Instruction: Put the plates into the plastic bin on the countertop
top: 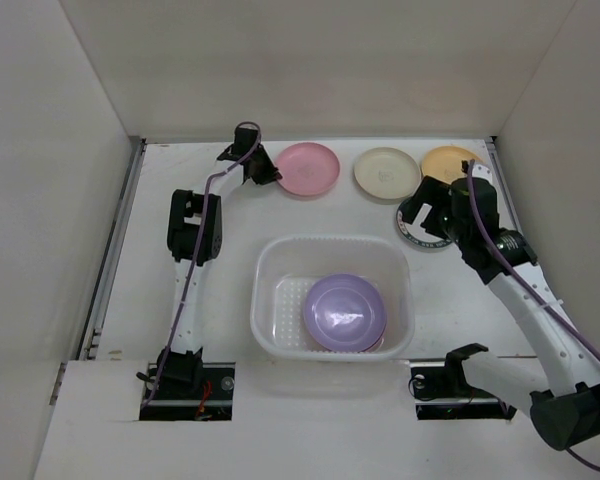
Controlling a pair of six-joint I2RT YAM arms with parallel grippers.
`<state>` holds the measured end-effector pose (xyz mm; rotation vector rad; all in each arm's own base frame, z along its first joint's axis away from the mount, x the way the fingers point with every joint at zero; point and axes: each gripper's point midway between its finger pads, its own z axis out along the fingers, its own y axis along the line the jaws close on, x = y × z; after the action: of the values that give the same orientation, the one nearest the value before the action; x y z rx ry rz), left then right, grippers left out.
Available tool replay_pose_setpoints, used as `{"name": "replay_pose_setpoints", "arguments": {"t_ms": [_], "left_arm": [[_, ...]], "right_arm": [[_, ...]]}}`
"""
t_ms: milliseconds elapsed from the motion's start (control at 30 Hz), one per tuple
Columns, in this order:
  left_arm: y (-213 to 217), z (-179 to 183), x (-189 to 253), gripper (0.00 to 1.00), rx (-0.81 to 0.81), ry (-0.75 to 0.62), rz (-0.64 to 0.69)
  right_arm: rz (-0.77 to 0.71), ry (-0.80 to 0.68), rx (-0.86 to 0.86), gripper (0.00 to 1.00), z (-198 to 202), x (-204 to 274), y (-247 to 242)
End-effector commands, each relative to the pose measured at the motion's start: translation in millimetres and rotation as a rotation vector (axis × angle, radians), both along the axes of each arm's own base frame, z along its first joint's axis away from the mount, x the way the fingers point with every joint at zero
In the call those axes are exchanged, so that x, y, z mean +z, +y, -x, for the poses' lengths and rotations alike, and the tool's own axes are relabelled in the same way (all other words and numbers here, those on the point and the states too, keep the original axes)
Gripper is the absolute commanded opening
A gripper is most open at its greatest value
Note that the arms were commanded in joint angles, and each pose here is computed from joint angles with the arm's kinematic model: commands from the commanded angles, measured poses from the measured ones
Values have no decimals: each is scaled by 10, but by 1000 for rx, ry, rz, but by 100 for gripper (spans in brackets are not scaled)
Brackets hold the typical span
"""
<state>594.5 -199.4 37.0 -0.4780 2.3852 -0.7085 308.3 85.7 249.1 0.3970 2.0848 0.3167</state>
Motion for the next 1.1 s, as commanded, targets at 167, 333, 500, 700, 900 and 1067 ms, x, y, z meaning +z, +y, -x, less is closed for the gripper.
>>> {"name": "replay_pose_setpoints", "arguments": {"t_ms": [167, 333, 500, 700, 900, 1067], "left_arm": [[652, 101, 1843, 2, 123, -256, 25], [589, 753, 2953, 3, 84, -418, 55], [68, 1745, 2915, 4, -88, -350, 63], [-583, 3098, 2322, 4, -332, -196, 31], [-739, 3922, 1742, 4, -414, -87, -93], [-744, 4137, 1508, 4, -442, -44, -122]], "right_arm": [[2, -99, 32, 100, 122, 233, -32], [-25, -134, 67, 100, 261, 270, 15], [-69, -150, 97, 100, 429, 243, 68], [-65, -150, 98, 100, 631, 209, 5], [-54, -164, 29, 100, 720, 237, -193], [-17, -151, -65, 100, 673, 240, -402]]}}
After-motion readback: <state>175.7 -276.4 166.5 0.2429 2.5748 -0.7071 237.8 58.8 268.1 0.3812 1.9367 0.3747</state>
